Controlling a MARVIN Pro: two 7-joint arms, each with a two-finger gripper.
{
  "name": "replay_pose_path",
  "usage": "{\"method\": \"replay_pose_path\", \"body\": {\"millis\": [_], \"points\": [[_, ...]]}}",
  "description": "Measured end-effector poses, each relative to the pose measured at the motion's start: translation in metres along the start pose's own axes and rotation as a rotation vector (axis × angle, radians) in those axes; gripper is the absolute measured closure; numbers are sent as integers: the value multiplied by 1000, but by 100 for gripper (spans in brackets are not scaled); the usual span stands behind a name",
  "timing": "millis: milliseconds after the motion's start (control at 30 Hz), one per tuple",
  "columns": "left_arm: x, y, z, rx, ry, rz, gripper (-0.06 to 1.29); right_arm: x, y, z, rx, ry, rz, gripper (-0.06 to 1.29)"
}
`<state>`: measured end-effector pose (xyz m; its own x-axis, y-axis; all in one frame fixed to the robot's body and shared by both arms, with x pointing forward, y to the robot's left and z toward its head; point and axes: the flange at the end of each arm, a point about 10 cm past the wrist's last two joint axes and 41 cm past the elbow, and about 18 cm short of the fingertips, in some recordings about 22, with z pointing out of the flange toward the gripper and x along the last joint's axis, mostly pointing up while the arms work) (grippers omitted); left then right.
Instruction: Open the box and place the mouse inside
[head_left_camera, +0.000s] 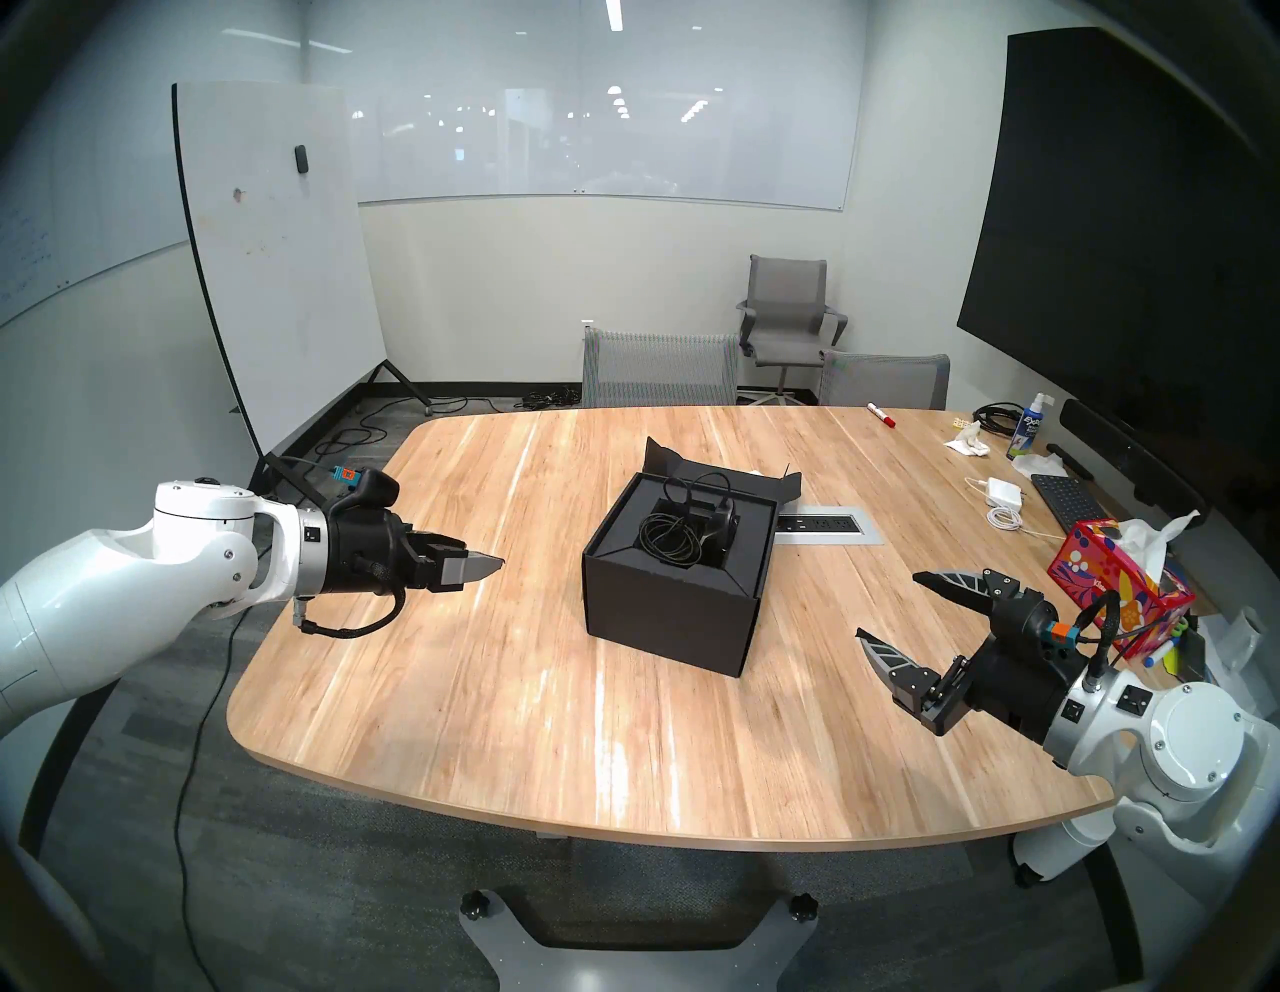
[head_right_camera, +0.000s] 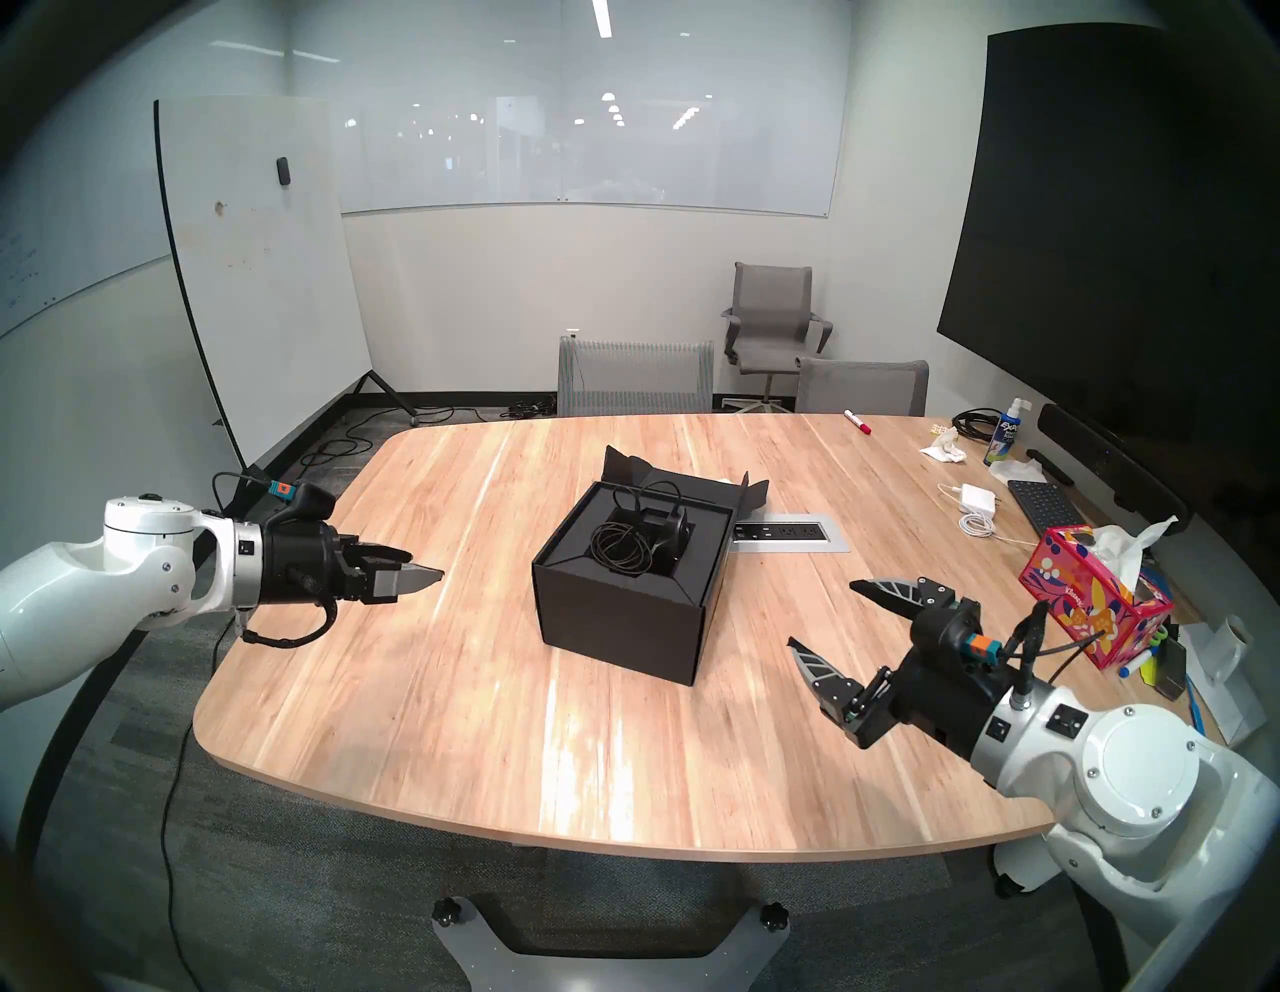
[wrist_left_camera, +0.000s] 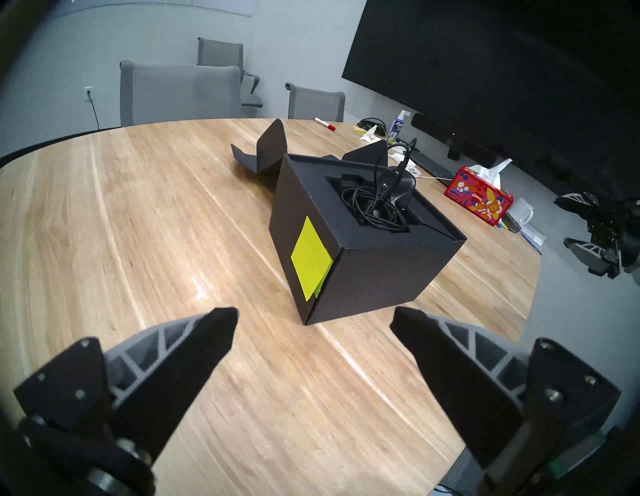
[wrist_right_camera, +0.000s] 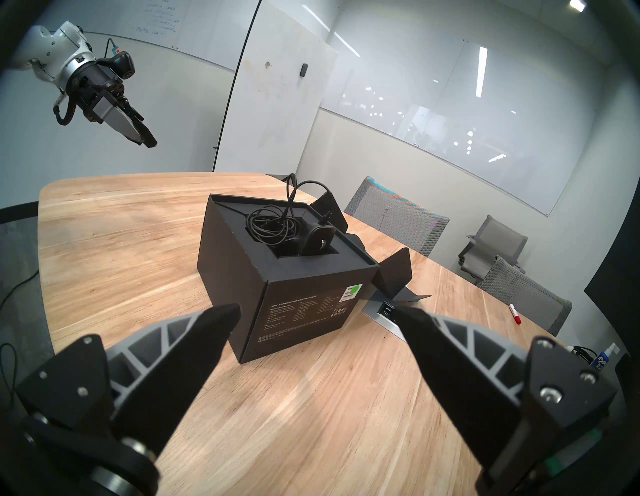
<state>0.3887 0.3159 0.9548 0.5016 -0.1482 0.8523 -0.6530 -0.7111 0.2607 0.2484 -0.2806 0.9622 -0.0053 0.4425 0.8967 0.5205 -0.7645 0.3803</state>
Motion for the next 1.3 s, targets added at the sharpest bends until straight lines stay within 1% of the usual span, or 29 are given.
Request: {"method": "replay_pose_path", "body": {"millis": [167,333,433,567,667,800,1033,1133,1300], "points": [[-14,-3,-3,-45,10,27,1,0,0,0,0,0,0,2],[-36,-4,-8,-108,9,53,1,0,0,0,0,0,0,2],[-46,-3,-10,-144,12,66,1,0,0,0,0,0,0,2],[-58,-2,-13,-198,26,83,1,0,0,0,0,0,0,2],[-65,1,-14,-231,48,88,1,0,0,0,0,0,0,2],[-70,7,-13,-253,66,79,1,0,0,0,0,0,0,2],[-70,13,-13,-268,84,69,1,0,0,0,0,0,-1,2],[-69,14,-13,-263,86,66,1,0,0,0,0,0,-1,2],[-68,14,-13,-227,92,59,1,0,0,0,0,0,-1,2]]}}
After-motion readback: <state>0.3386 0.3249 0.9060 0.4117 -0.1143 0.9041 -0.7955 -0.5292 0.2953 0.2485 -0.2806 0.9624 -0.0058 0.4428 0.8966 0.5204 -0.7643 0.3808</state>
